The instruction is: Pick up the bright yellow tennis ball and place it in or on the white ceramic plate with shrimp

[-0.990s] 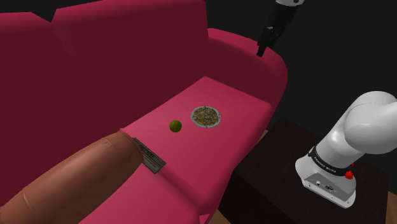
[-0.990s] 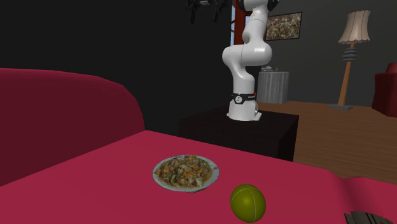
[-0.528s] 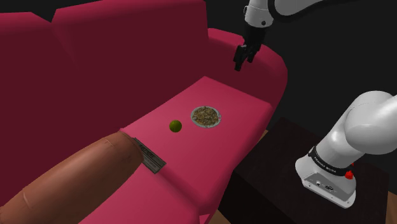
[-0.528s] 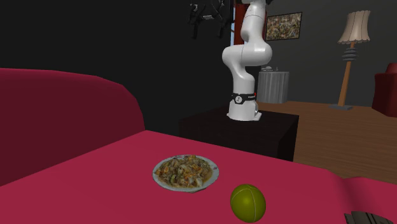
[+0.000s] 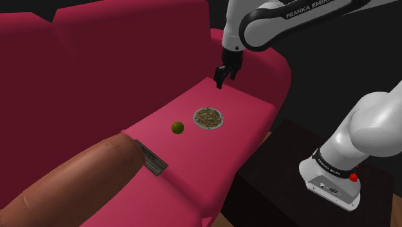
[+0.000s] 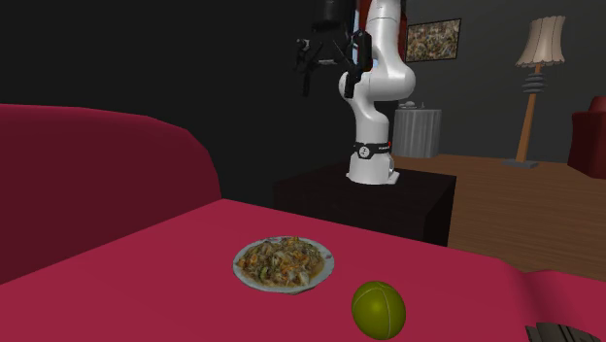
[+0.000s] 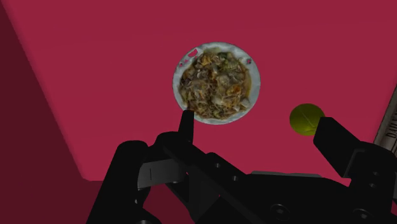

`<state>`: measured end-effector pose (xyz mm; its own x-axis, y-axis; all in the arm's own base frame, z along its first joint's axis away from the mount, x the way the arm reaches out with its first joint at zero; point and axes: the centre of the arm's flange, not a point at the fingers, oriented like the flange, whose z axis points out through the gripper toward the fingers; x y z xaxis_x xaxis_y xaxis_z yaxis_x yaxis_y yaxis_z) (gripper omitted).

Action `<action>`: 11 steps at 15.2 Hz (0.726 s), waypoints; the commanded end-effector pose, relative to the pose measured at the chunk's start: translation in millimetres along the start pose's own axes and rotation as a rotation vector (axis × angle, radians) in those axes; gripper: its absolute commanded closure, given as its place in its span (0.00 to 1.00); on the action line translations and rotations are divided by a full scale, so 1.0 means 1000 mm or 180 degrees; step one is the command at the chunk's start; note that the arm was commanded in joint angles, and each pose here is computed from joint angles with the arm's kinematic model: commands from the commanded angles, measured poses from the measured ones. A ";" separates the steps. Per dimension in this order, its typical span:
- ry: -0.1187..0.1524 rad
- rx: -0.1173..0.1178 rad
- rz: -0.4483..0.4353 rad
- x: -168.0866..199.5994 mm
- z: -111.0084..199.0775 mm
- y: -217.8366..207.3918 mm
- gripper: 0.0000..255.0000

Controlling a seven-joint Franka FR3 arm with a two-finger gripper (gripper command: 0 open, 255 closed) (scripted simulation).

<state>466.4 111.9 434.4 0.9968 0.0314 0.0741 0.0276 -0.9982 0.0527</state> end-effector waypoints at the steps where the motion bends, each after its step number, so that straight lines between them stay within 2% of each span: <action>1: -0.0021 0.0015 0.0012 0.012 0.018 -0.014 0.00; 11: -0.0121 0.0073 0.0063 0.072 0.113 -0.085 0.00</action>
<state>536.4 188.6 334.1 0.9991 0.0125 0.0400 0.0113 -0.9995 0.0309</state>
